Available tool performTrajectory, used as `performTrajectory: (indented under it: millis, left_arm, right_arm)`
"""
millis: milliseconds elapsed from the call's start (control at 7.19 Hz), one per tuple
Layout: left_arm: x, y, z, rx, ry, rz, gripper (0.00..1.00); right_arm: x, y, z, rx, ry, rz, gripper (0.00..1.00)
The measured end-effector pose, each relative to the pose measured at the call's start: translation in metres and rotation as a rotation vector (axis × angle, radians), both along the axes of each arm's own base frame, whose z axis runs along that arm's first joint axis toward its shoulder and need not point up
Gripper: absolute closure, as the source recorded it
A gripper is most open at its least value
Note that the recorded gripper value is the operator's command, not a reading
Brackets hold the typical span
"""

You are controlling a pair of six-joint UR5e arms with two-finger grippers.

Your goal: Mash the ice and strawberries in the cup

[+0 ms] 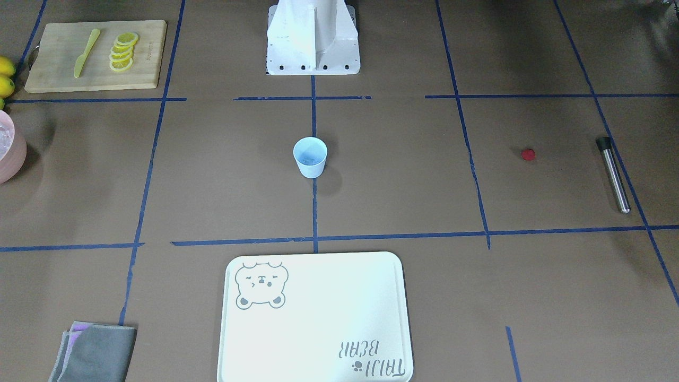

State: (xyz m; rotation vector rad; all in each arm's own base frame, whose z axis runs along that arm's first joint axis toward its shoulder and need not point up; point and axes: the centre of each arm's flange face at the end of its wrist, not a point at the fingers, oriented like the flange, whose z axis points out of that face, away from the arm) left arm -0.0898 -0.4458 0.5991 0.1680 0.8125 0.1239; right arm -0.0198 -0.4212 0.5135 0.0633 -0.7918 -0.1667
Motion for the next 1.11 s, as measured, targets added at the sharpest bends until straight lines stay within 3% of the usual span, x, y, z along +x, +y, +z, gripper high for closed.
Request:
performTrajectory:
  millis: [278, 695, 1112]
  left_arm:
    - [0.000, 0.000, 0.000, 0.001, 0.001, 0.000, 0.00]
    - [0.000, 0.003, 0.000, 0.001, 0.001, 0.001, 0.00]
    - [0.000, 0.004, 0.000, 0.002, 0.001, 0.001, 0.00]
  right_arm:
    - [0.006, 0.018, 0.040, -0.032, 0.019, 0.008, 0.01]
    - [-0.005, 0.030, 0.097, -0.040, 0.030, 0.096, 0.01]
    - [-0.035, 0.036, 0.128, -0.097, 0.030, 0.084, 0.06]
